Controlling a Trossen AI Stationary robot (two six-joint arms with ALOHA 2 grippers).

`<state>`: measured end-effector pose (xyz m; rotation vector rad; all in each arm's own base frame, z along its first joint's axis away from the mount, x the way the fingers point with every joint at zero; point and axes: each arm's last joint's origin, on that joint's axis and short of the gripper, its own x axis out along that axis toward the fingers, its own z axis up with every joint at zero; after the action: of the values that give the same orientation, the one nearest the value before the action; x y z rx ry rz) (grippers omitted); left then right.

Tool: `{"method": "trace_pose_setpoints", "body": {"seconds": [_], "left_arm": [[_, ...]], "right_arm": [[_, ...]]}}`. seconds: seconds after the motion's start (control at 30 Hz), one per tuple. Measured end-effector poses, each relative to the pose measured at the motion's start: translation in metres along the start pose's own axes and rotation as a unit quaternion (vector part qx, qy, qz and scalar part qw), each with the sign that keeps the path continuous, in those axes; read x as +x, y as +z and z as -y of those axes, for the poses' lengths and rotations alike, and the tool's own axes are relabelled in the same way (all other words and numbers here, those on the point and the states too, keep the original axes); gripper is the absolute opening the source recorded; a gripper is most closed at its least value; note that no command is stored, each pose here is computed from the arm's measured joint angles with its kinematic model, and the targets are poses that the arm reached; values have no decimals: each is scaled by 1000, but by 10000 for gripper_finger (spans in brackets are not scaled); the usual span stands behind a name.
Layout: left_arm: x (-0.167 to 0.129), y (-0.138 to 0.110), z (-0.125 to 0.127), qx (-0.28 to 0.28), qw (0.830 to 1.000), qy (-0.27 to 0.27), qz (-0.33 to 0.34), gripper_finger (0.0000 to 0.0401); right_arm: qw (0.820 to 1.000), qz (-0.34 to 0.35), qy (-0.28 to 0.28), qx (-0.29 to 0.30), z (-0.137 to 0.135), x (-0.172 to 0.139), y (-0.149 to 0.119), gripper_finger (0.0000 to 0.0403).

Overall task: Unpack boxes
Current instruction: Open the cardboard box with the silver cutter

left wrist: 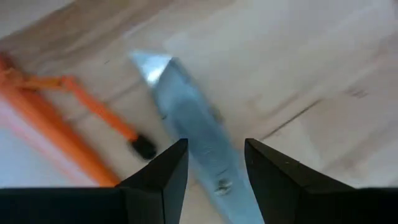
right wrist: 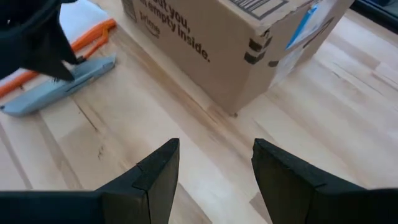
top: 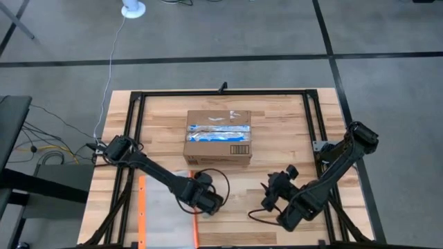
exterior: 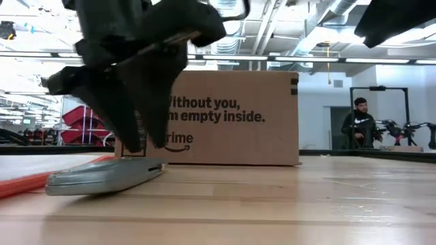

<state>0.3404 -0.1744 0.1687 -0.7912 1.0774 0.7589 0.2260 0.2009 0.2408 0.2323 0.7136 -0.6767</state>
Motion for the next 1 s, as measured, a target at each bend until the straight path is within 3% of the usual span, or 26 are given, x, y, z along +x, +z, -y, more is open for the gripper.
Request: {"method": "trace_pose_setpoints", "body": {"seconds": [0.37, 0.7, 1.0], "left_arm": [[0, -1, 6, -3, 1000, -29, -8, 144], [14, 0, 5, 6, 1000, -7, -10, 144], [23, 0, -1, 46, 998, 31, -22, 144]], "right_arm": [[1000, -1, -10, -11, 3, 0, 0, 188], [1000, -2, -14, -14, 3, 1, 0, 188], [999, -26, -23, -38, 5, 6, 3, 188]]}}
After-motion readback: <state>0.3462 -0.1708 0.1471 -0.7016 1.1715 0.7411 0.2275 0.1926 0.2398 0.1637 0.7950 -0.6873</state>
